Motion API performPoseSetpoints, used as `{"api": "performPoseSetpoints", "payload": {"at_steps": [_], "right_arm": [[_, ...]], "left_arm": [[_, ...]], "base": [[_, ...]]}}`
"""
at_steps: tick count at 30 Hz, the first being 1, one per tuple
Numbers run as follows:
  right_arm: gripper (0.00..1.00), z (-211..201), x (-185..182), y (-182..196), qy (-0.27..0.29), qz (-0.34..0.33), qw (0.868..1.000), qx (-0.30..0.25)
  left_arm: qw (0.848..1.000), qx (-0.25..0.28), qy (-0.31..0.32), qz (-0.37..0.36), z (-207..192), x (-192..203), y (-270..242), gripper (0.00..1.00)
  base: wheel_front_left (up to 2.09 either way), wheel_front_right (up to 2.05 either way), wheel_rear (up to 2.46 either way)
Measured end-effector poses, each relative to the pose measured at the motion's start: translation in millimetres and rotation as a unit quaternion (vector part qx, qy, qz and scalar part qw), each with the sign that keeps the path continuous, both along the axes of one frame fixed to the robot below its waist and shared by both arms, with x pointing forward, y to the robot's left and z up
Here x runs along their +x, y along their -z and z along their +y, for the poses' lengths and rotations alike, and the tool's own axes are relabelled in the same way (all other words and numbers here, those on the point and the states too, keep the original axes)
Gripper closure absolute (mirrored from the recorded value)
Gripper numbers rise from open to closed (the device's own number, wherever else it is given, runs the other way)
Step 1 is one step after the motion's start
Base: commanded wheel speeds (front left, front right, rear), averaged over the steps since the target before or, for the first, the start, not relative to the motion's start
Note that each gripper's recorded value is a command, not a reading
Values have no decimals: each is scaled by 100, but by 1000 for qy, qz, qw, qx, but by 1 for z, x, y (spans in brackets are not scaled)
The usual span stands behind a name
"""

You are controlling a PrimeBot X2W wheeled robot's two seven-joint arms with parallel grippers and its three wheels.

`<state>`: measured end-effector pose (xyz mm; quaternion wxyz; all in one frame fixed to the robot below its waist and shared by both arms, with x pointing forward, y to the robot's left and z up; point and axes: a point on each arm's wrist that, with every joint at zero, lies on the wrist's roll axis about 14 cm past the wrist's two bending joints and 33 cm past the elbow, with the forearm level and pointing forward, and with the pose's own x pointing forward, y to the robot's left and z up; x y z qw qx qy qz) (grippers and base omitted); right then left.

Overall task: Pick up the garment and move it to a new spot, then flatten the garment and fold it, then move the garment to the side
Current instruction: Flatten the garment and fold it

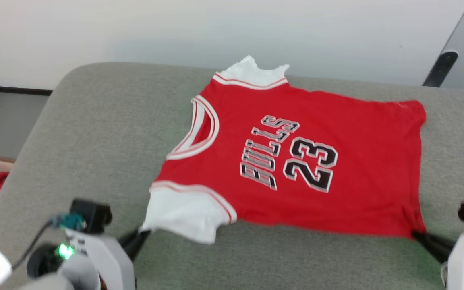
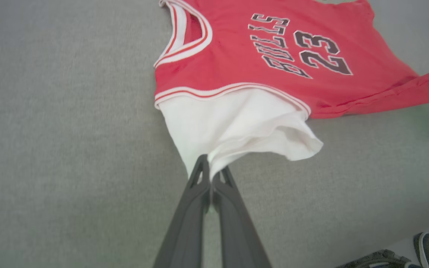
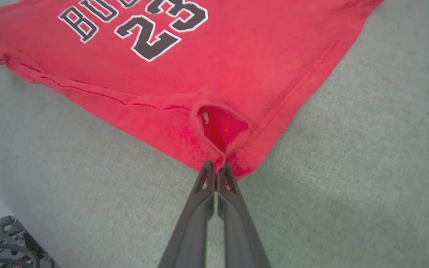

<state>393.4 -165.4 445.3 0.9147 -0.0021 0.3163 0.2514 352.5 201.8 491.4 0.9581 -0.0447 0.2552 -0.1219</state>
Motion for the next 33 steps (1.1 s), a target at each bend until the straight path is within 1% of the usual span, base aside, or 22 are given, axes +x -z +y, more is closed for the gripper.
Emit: {"api": "performPoseSetpoints", "payload": {"at_steps": [3, 8, 10, 12, 16, 18, 22, 27, 30, 33], "right_arm": [[100, 1, -18, 7, -9, 24, 1000, -4], [100, -2, -50, 20, -15, 75, 997, -9], [100, -5, -60, 23, -11, 92, 996, -7], [100, -6, -67, 21, -5, 102, 995, 0], [100, -12, -67, 13, 18, 98, 995, 9], [100, -15, -63, 8, 25, 88, 996, 6], [100, -18, -48, -3, 42, 69, 997, 2], [100, -21, -14, -21, 58, 33, 998, -12], [100, -21, 9, -29, 73, 18, 997, -9], [100, -23, 24, -24, 81, 21, 996, -19]], "left_arm": [[1000, -8, -8, 26, -4, -24, 10, 100], [995, -21, -9, 101, -17, -70, 37, 100], [992, -30, -13, 120, -21, -81, 40, 100], [990, -26, -15, 136, -21, -91, 42, 100], [989, -13, -11, 148, -20, -97, 37, 100], [991, 3, -4, 134, -17, -88, 28, 100], [994, 56, 20, 89, -5, -54, -1, 100], [990, 116, 65, 39, 0, -1, -35, 100], [986, 136, 91, 17, -4, 35, -47, 100], [982, 144, 118, 15, -14, 66, -47, 100]], "base": [[0, 0, 0], [0, 0, 0], [0, 0, 0], [0, 0, 0], [0, 0, 0], [0, 0, 0], [0, 0, 0], [0, 0, 0], [0, 0, 0], [0, 0, 0]]}}
